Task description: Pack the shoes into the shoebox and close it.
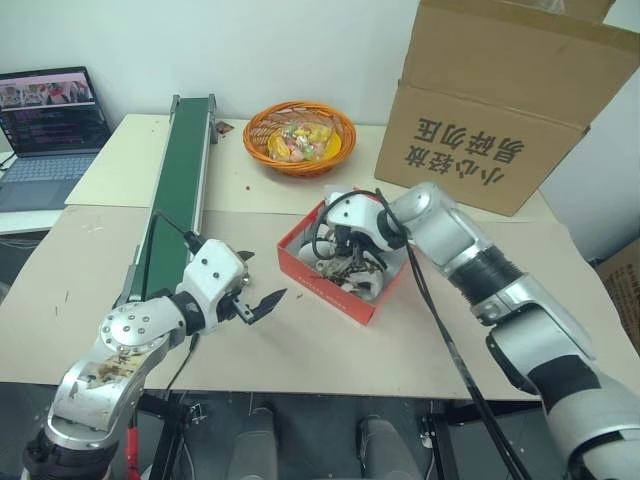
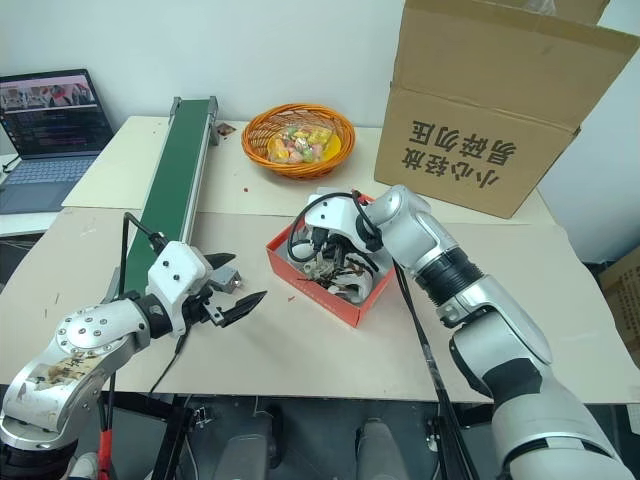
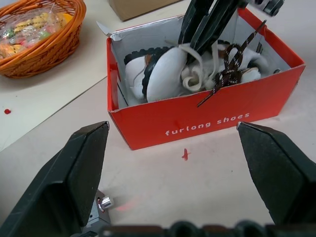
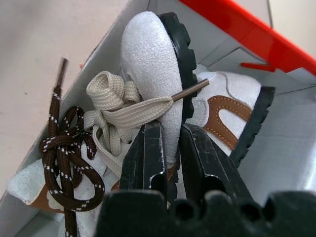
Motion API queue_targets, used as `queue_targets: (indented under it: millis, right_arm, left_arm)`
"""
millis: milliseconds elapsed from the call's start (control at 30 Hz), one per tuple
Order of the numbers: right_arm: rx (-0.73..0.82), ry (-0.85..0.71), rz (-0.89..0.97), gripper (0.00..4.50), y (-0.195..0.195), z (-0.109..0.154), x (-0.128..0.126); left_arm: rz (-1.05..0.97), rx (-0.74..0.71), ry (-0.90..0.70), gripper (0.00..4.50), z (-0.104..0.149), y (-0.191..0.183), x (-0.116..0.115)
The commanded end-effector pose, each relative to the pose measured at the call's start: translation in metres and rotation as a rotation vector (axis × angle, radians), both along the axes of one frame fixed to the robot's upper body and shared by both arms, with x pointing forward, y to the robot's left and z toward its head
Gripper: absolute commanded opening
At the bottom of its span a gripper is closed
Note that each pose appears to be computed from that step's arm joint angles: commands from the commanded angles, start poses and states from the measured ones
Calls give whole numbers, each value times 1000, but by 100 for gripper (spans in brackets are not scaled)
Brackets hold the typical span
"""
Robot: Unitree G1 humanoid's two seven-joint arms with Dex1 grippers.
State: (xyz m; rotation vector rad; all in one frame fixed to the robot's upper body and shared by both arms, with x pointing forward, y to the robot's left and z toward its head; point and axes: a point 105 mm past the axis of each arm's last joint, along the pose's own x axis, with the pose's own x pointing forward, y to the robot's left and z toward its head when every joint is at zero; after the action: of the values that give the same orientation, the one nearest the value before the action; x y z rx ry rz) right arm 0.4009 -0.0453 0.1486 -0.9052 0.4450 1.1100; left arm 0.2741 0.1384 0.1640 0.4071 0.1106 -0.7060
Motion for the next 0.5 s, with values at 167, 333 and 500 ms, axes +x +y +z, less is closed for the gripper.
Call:
queue_targets:
  millis: [167, 333, 500]
  right_arm:
    - [6, -38, -106, 14, -6, -9, 28]
    - [50, -22, -128, 14, 5, -13, 30]
    - [120, 17, -74, 138, 16, -7, 16]
  left_arm:
    - [-23, -12, -53, 445, 14, -10, -4]
    - [-16, -15, -58, 445, 15, -10, -3]
    - [-6, -12, -59, 450, 15, -8, -2]
